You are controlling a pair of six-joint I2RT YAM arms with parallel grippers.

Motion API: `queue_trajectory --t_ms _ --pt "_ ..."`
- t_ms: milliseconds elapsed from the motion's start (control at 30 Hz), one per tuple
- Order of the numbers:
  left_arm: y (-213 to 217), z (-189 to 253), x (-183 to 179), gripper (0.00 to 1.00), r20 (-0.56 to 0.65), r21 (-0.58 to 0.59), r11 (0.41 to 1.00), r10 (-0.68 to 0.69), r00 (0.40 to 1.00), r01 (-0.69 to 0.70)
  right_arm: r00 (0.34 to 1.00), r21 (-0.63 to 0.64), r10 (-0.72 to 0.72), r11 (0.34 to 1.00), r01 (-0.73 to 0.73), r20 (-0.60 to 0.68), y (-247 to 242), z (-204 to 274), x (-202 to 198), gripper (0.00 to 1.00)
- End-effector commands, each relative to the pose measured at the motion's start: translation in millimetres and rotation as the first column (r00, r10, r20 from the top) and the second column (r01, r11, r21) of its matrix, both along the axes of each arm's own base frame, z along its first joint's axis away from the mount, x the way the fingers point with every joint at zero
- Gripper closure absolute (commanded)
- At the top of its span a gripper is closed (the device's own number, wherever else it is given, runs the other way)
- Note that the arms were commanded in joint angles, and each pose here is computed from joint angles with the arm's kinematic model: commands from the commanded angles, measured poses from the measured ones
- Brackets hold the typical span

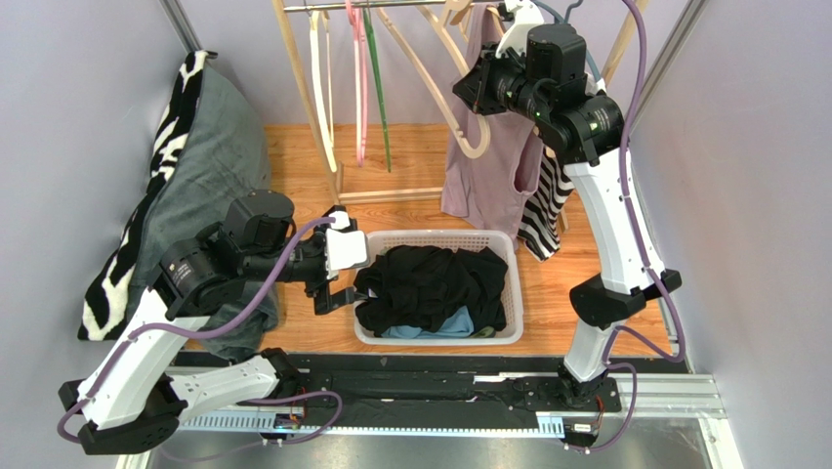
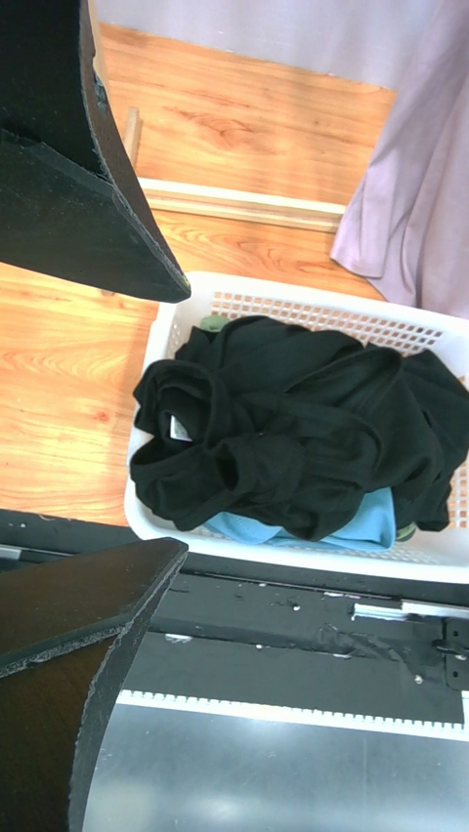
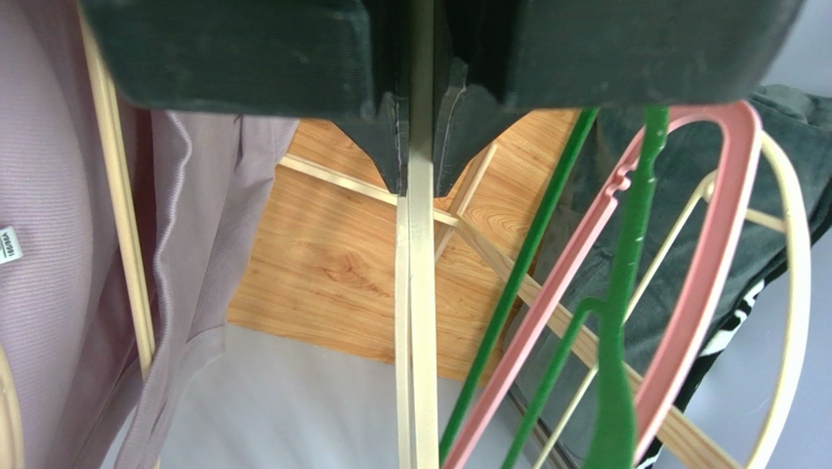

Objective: Remove the tank top from the hanger
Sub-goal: Place the hanger at the clothesline.

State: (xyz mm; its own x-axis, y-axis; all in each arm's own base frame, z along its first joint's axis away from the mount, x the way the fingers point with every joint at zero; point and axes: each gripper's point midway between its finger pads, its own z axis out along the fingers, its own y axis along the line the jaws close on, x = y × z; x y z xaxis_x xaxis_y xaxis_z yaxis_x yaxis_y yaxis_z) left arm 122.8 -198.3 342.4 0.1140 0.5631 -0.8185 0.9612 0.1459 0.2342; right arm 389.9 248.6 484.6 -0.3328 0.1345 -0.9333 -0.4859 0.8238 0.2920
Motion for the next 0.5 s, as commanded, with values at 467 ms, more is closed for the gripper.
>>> queue_trajectory --t_ms 467 --pt "-1 3 -3 0.01 0.014 0.004 0.999 -0.035 0.999 0.035 0.992 0.104 0.077 0.992 -0.067 -0.097 18 -14 13 1.0"
